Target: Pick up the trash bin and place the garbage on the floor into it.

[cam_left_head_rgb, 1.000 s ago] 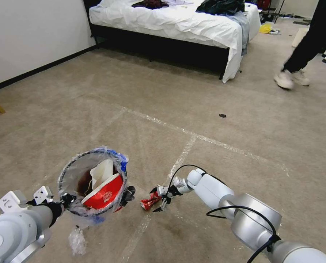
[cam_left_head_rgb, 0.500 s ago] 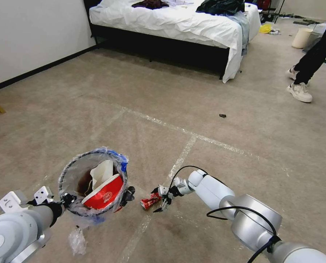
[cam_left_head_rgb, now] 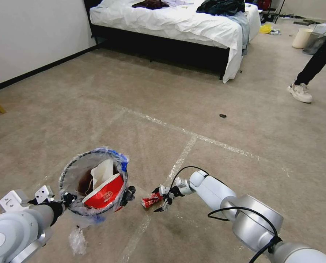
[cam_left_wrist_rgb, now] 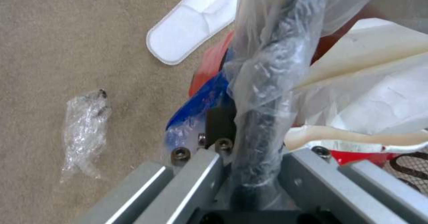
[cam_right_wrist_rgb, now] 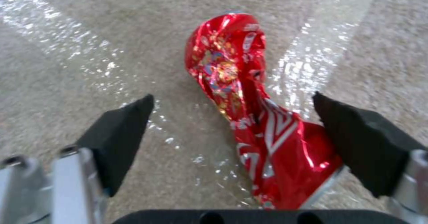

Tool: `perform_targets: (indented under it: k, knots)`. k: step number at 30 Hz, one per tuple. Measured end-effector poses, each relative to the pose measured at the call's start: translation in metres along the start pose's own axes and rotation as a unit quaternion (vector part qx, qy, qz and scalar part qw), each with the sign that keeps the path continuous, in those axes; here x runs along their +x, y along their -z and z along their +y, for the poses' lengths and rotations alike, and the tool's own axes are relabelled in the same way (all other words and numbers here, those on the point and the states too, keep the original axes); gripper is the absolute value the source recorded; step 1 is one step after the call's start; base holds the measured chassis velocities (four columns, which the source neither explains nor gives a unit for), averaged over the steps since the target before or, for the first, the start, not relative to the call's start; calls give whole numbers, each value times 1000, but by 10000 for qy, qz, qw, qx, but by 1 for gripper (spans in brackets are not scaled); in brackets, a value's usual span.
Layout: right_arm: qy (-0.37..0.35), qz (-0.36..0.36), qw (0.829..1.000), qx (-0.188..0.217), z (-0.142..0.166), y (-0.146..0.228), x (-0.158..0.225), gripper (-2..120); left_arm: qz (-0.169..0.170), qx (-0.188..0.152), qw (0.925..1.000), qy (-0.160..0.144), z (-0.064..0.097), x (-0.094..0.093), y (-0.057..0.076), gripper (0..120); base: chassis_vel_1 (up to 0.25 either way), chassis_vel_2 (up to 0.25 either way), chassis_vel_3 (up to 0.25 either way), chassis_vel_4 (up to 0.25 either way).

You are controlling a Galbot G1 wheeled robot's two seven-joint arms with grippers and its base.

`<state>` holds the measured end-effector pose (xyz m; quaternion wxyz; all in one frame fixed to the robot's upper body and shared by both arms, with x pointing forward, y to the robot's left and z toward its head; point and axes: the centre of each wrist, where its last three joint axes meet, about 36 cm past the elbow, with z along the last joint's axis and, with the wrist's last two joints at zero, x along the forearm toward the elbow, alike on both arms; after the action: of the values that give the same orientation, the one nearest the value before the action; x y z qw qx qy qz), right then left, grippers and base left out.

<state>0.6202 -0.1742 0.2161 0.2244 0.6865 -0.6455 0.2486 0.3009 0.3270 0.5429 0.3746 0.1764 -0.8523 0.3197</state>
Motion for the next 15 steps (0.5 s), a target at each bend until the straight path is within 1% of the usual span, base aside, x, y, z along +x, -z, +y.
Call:
perform_targets:
  k: [1, 2, 3, 4, 5, 7, 8, 10, 11, 13, 14, 15]
  knots:
    - [-30, -3, 10000, -34, 0, -1, 1, 85, -4, -5, 10000, -6, 0, 0, 0, 0, 0, 0, 0, 0]
    - [-30, -3, 10000, -34, 0, -1, 1, 85, -4, -5, 10000, -6, 0, 0, 0, 0, 0, 0, 0, 0]
    - [-98, 1, 9999, -94, 0, -1, 2, 79, -11, -14, 10000, -14, -1, 1, -1, 0, 0, 0, 0, 0]
    - [-137, 4, 9998, -135, 0, -2, 3, 76, -14, -18, 10000, -19, -1, 2, -1, 0, 0, 0, 0, 0]
    - [-137, 4, 9998, -135, 0, -2, 3, 76, -14, -18, 10000, -19, -1, 2, -1, 0, 0, 0, 0, 0]
    - [-191, 11, 9997, -171, 0, -3, 6, 64, -19, -27, 10000, -28, -1, 2, -1, 0, 0, 0, 0, 0]
    - [-191, 11, 9997, -171, 0, -3, 6, 64, -19, -27, 10000, -28, -1, 2, -1, 0, 0, 0, 0, 0]
    - [-206, 0, 9996, -183, 0, -4, 8, 55, -28, -37, 10000, -30, -2, 3, -1, 0, 0, 0, 0, 0]
    - [-206, 0, 9996, -183, 0, -4, 8, 55, -28, -37, 10000, -30, -2, 3, -1, 0, 0, 0, 0, 0]
    - [-213, -21, 9996, -197, 2, -6, 11, 43, -35, -51, 10000, -40, -2, 4, -2, 0, 0, 0, 0, 0]
    - [-213, -21, 9996, -197, 2, -6, 11, 43, -35, -51, 10000, -40, -2, 4, -2, 0, 0, 0, 0, 0]
    - [-213, -17, 9996, -194, 2, -7, 13, 38, -39, -56, 10000, -47, -3, 5, -2, 0, 0, 0, 0, 0]
